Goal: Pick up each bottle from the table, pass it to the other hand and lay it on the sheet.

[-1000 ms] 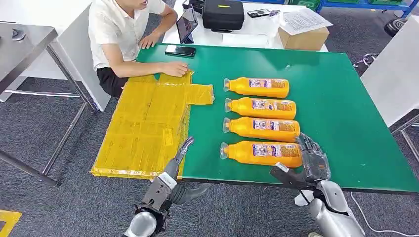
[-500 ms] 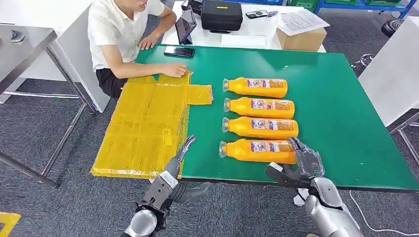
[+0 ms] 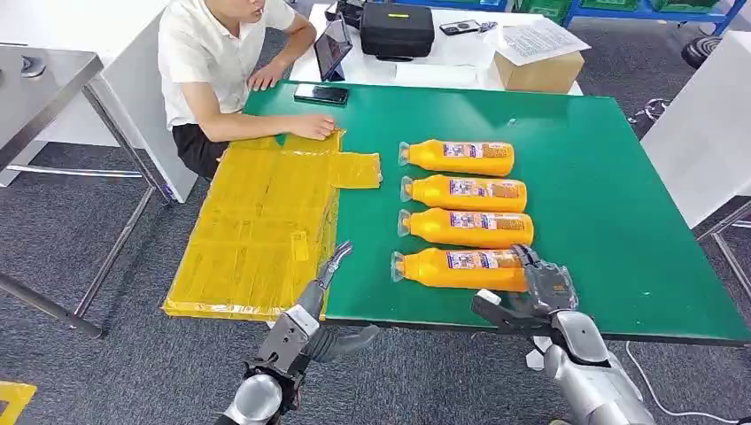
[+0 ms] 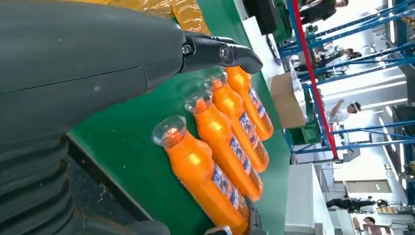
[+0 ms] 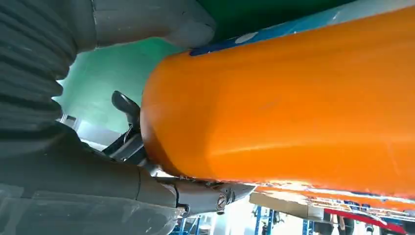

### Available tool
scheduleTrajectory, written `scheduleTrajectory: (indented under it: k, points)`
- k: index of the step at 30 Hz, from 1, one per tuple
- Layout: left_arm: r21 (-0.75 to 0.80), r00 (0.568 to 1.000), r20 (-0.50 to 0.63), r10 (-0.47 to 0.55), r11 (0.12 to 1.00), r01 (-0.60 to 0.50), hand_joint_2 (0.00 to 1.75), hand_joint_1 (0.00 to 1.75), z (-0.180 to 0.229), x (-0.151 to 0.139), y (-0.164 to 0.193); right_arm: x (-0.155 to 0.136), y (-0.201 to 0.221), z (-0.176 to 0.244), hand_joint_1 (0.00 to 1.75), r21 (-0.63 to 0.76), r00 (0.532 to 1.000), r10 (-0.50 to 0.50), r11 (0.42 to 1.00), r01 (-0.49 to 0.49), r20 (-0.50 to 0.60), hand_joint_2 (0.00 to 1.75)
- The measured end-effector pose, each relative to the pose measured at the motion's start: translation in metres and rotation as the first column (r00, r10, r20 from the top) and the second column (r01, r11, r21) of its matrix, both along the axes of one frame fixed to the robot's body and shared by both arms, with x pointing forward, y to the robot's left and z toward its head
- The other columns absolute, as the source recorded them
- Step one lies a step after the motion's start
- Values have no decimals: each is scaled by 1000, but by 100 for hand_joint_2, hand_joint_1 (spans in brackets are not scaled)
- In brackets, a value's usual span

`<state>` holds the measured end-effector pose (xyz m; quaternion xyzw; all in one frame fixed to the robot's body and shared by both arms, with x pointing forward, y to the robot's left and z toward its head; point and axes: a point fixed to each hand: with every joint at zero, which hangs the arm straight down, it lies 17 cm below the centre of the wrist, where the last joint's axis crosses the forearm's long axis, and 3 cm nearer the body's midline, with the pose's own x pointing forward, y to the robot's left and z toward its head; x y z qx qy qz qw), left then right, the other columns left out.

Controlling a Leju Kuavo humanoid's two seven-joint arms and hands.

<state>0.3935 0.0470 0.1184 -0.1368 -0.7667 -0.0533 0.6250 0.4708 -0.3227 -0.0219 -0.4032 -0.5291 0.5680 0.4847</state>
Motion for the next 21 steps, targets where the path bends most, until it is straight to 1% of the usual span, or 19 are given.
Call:
scheduleTrajectory:
  k: [1,2,3,9,11,13,14,16,18,21]
  points:
    - [0,1000,0,0,1000,0,175,0,0,0,0,1,0,0,162,-2,1000,1,1000,-1,0,175]
    - [0,1000,0,0,1000,0,175,0,0,0,0,1,-1,0,171,-5,1000,2,1000,-2,-1,175]
    - [0,1000,0,0,1000,0,175,0,0,0,0,1,-1,0,175,-6,1000,2,1000,-2,-1,175]
    - [0,1000,0,0,1000,0,175,0,0,0,0,-1,-3,-5,175,-21,1000,6,1000,-6,-19,175]
    - [-4,1000,1,2,1000,-2,175,0,0,0,0,-4,2,-8,175,53,998,20,998,-17,-52,175]
    - [-9,1000,7,14,1000,-14,175,0,2,1,3,-8,8,-10,175,172,996,47,985,-33,-82,175]
    - [-22,1000,8,29,999,-28,175,0,3,2,6,-13,14,-9,175,260,994,67,965,-43,-87,175]
    - [-54,998,9,62,997,-62,175,0,4,3,13,-23,25,-9,175,370,994,81,928,-46,-78,175]
    - [-86,992,23,121,989,-118,175,0,7,3,25,-32,31,-8,175,450,996,65,893,-29,-64,175]
    - [-141,976,43,214,968,-206,175,0,15,0,44,-41,34,-6,175,513,998,38,858,-6,-53,175]
